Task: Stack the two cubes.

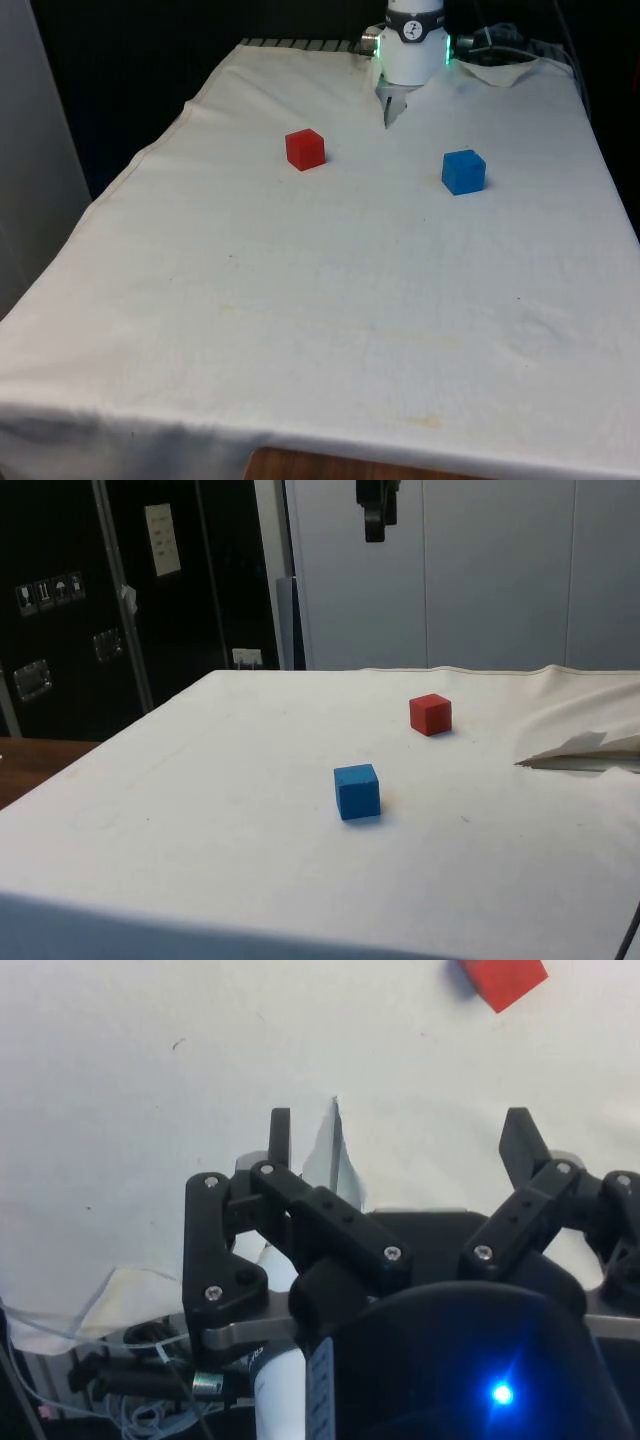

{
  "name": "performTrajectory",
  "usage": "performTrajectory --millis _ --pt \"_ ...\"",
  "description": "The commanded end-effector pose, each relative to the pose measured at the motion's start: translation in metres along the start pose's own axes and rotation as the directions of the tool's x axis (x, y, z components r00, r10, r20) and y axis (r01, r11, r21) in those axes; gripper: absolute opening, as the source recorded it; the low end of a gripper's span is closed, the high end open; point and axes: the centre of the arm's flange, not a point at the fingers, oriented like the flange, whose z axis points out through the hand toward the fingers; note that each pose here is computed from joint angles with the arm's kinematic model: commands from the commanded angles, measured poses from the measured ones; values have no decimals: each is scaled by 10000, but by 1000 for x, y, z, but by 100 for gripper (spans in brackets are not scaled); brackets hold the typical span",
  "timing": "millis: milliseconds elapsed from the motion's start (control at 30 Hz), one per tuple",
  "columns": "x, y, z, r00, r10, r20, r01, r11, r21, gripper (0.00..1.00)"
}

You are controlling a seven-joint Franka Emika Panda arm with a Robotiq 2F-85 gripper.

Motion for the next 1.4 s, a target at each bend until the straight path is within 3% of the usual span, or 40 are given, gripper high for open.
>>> performTrajectory --millis 0,33,233,333,367,600,633,667,933,967,1033,1200,1233,1267,1367 --pt "-2 -1 0 10000 -11 -41 11 10000 2 100" --pt "-6 -1 0 9998 39 -199 -41 10000 -79 100" --pt "-20 -1 1 9992 17 -397 -19 10000 -51 100" --pt "-22 -1 2 9995 -18 -312 19 10000 30 100" --pt "-25 0 2 9991 11 -432 -12 10000 -10 100" --pt "-34 2 7 9982 -237 -553 244 9996 113 100" --pt "-34 1 7 9989 -195 -424 199 9998 91 100" --pt "-35 2 8 9979 -300 -572 307 9994 128 100" --pt "-38 2 19 9937 -794 -788 815 9964 235 100" --pt "-36 2 20 9947 -760 -686 775 9968 189 100" --pt "-39 0 23 9918 -957 -844 982 9948 254 100" --pt "-42 -1 28 9884 -1192 -943 1222 9921 266 100" --pt "-40 0 28 9903 -1121 -816 1142 9932 213 100" --pt "-42 -1 29 9876 -1238 -965 1269 9915 269 100" --pt "-44 -2 34 9838 -1451 -1055 1488 9885 283 100"
